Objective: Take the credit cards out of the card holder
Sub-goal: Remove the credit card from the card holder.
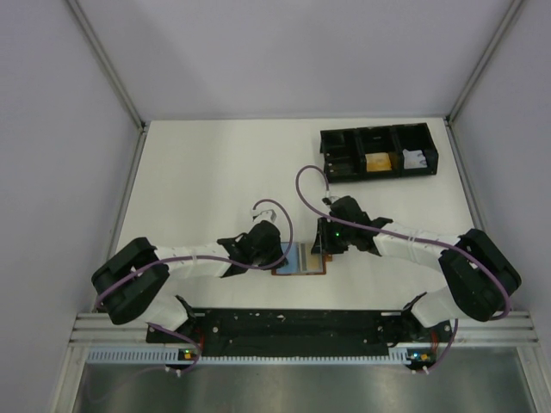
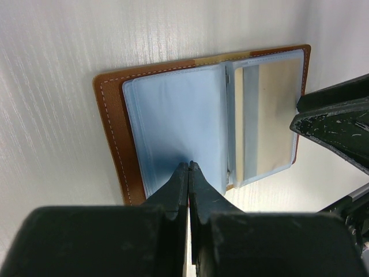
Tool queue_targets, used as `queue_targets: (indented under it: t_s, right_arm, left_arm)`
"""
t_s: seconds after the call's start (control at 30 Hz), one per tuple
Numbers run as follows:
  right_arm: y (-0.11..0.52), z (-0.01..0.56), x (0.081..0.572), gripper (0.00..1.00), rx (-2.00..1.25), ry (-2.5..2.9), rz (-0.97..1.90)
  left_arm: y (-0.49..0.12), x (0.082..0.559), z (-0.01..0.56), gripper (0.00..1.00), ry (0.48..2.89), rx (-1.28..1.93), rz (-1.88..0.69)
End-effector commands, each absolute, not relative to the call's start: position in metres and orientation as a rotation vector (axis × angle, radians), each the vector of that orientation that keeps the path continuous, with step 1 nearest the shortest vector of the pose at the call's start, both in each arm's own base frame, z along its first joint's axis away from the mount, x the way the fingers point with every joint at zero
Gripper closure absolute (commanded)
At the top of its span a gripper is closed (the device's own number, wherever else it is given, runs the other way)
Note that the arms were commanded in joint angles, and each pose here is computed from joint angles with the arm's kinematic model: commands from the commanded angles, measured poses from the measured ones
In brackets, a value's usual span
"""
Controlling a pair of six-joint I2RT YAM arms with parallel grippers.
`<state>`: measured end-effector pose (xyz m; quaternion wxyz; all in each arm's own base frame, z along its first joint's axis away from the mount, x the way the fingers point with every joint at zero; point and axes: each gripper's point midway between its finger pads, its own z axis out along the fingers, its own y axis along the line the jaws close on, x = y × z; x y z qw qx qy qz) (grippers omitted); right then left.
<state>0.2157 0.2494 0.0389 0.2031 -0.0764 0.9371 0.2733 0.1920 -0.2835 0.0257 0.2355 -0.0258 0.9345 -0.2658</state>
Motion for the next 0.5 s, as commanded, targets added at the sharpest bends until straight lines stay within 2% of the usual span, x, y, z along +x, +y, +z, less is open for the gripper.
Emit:
queue_targets:
  t_s: [0.0,0.47]
  right_arm:
    - [0.2431,0.0457,0.225,0.7,-0.168,2.588,0.713]
    - [0.2454,0.0427,0.2236,0.7,-0.172,2.603,0.725]
  left_arm:
    - [-0.2818,0.1912,0.021,1.0,2.563,-0.076,-0.726]
    - [-0.2826,0.1908,0.021,1.0,2.565,-0.073,-0.728]
